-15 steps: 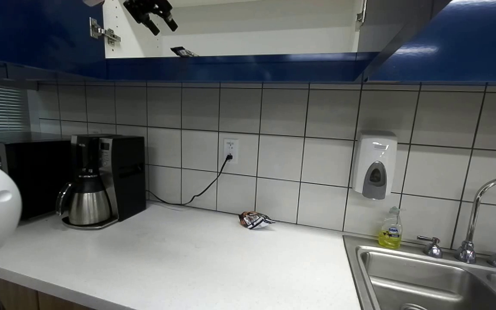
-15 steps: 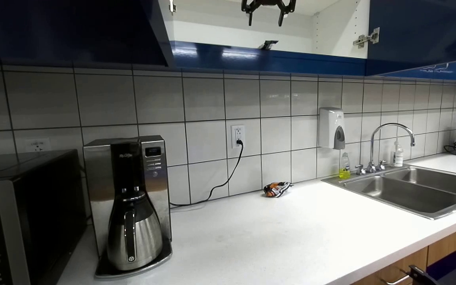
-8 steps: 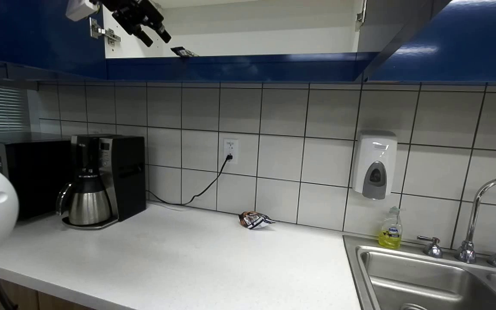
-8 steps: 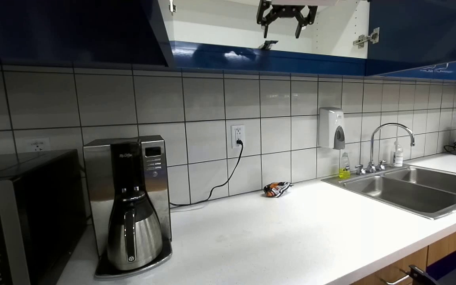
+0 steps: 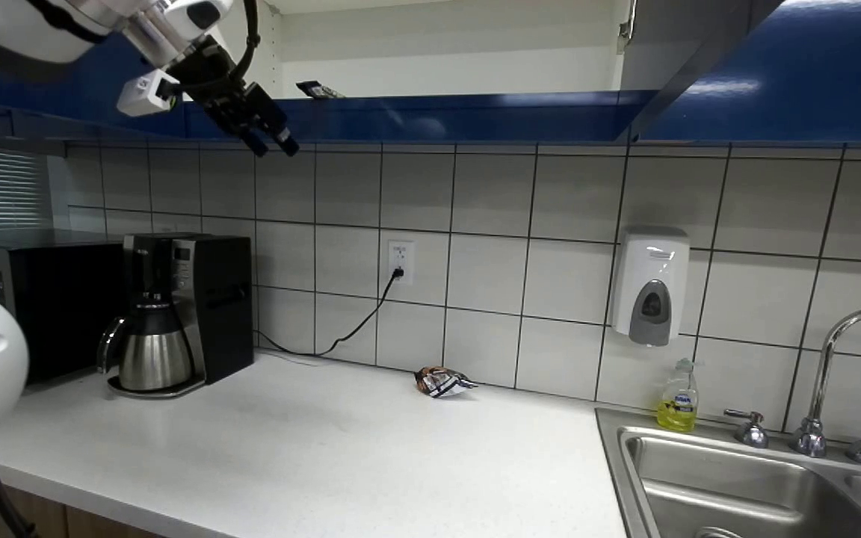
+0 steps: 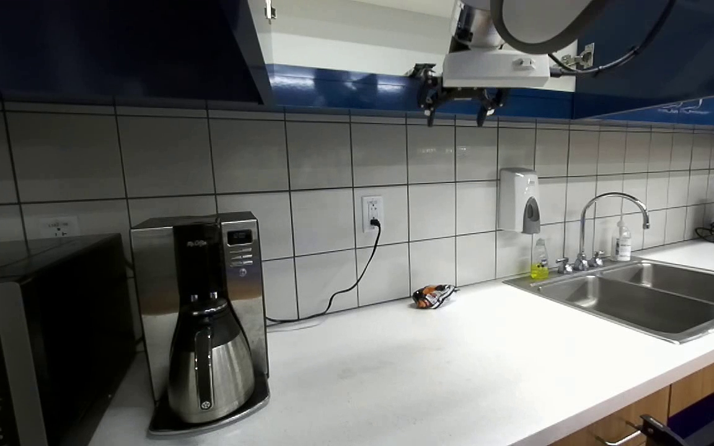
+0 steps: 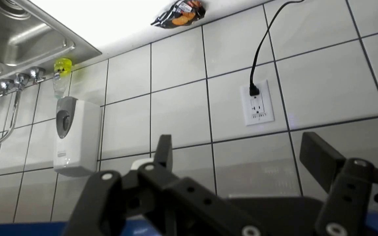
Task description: Put the snack bar in the top cabinet
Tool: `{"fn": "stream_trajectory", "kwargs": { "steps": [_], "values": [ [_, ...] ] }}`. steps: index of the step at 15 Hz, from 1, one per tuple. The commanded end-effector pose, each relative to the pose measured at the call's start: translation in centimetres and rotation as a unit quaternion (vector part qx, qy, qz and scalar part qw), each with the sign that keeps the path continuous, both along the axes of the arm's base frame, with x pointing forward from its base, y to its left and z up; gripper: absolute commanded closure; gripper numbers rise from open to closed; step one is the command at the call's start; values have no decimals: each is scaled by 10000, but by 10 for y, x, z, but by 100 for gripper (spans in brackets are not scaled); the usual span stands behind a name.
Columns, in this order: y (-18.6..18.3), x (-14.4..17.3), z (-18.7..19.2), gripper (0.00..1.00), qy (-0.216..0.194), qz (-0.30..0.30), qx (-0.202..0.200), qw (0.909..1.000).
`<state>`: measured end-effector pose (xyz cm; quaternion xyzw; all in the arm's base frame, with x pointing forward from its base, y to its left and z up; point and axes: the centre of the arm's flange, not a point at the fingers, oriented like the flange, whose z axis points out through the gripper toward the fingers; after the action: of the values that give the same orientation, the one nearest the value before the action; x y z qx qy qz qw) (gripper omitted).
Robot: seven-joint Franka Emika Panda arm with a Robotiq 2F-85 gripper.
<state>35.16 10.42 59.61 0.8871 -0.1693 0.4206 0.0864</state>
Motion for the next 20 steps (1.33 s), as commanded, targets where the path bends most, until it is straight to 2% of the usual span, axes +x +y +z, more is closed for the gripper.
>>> {"fn": "stream_trajectory", "kwargs": {
  "steps": [1,6,8,12,16,18,20],
  "values": [
    [-12,1,-50,0,244,198,103,9995],
    [-25,18,-115,0,978,342,288,9942],
    [-29,20,-137,0,1242,563,169,9905],
    [-36,26,-175,0,2020,1384,-218,9693],
    [-43,32,-200,0,2419,2208,-457,9437],
    [-44,35,-209,0,2461,2407,-403,9380],
    [-45,37,-214,0,2477,2379,-350,9385]
  ]
}}
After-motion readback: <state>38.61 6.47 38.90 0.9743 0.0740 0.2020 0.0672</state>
